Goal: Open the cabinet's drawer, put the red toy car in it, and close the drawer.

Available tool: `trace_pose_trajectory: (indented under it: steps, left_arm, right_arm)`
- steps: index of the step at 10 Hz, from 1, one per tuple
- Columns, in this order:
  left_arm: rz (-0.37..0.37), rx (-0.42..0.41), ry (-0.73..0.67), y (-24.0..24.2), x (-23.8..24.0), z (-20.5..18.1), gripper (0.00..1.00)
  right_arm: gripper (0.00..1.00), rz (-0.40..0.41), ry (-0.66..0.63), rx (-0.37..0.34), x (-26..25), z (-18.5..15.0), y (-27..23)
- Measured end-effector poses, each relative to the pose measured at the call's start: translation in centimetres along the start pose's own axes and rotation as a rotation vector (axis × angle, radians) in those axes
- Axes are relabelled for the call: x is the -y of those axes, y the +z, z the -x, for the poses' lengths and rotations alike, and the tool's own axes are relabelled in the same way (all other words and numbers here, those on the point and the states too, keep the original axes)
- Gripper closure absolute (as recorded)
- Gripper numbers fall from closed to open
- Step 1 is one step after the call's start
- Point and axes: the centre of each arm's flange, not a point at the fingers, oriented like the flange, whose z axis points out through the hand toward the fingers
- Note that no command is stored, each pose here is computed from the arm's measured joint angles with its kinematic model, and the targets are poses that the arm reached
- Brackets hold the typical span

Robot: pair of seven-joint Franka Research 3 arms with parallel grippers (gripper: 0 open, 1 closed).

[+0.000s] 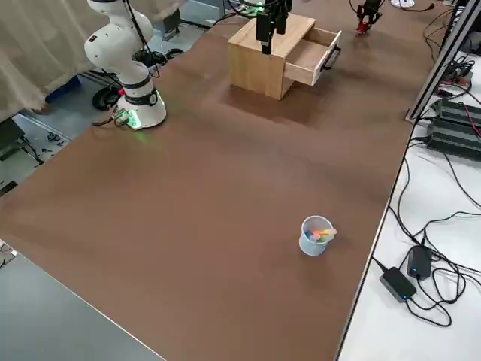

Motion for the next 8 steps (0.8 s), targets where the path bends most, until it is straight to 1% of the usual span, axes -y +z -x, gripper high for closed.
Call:
trace_pose_trajectory:
  steps: [1,3,6,8]
  left_arm:
    - [0.021,0.006,-0.004,-2.4,-0.8,1.5,0.55]
    - [0.06,0.035,-0.03,-7.9,-2.6,7.2,0.55]
    - [0.049,0.106,-0.071,-13.0,-5.2,18.5,0.55]
    - [0.034,0.126,-0.106,-16.4,-6.2,25.1,0.55]
  right_arm:
    - [0.03,0.0,0.009,-0.004,-0.4,0.5,-0.2]
    - [0.03,0.0,0.018,-0.008,-0.9,0.9,-0.2]
    - [0.02,0.0,0.021,-0.008,-1.0,0.8,-0.2]
    - [0.02,0.001,0.021,-0.013,-0.9,0.8,-0.2]
